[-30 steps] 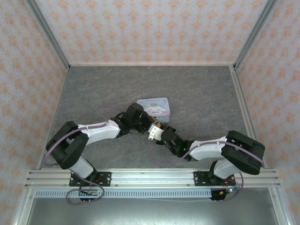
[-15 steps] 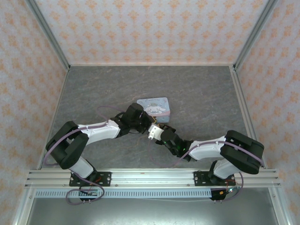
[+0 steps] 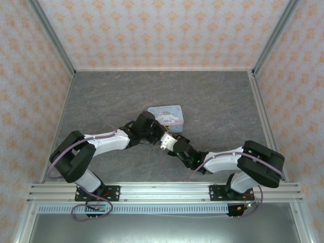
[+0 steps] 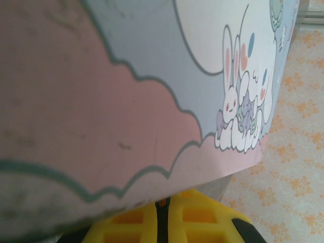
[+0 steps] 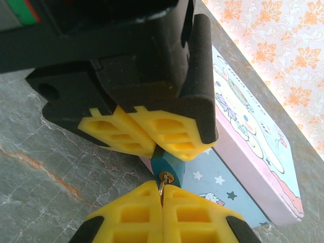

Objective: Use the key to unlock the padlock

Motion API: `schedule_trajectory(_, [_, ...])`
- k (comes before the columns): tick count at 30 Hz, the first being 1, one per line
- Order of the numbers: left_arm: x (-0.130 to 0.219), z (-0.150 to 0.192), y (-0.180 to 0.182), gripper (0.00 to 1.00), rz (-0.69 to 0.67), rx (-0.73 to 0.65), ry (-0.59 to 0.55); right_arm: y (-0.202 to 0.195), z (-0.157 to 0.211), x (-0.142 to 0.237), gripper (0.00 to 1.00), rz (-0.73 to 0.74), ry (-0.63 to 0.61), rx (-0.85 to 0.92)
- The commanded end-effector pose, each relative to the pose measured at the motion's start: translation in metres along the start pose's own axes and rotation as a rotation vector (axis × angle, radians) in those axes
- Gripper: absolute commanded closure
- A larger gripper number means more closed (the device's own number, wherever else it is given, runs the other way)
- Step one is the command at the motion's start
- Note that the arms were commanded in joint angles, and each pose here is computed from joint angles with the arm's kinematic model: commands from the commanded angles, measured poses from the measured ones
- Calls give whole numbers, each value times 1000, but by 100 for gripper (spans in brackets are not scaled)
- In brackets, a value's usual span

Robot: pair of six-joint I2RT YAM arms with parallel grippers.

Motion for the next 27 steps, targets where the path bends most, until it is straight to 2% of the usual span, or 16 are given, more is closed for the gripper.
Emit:
schedule_trajectory(1, [-2, 4, -6, 100, 18, -8, 23, -3, -13, -2, 100, 21, -27, -91])
schedule_trajectory(20, [-6, 7, -8, 100, 19, -9, 31, -3, -13, -5, 100, -71, 9, -367])
schedule_trajectory(27, [-9, 9, -5, 100, 16, -9, 34, -3, -9, -10, 100, -94, 32, -526])
Point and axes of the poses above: each hand's point on the last joint's axis, 136 mm out from that joint toward the fingers, its own x axis back along the fingers, its own y axis along the line the jaws close on, z = x × y, the point moved 5 cm from there along x, back along the fingers, and after that the axes turned 14 degrees about -x, right-handed, at the moved point
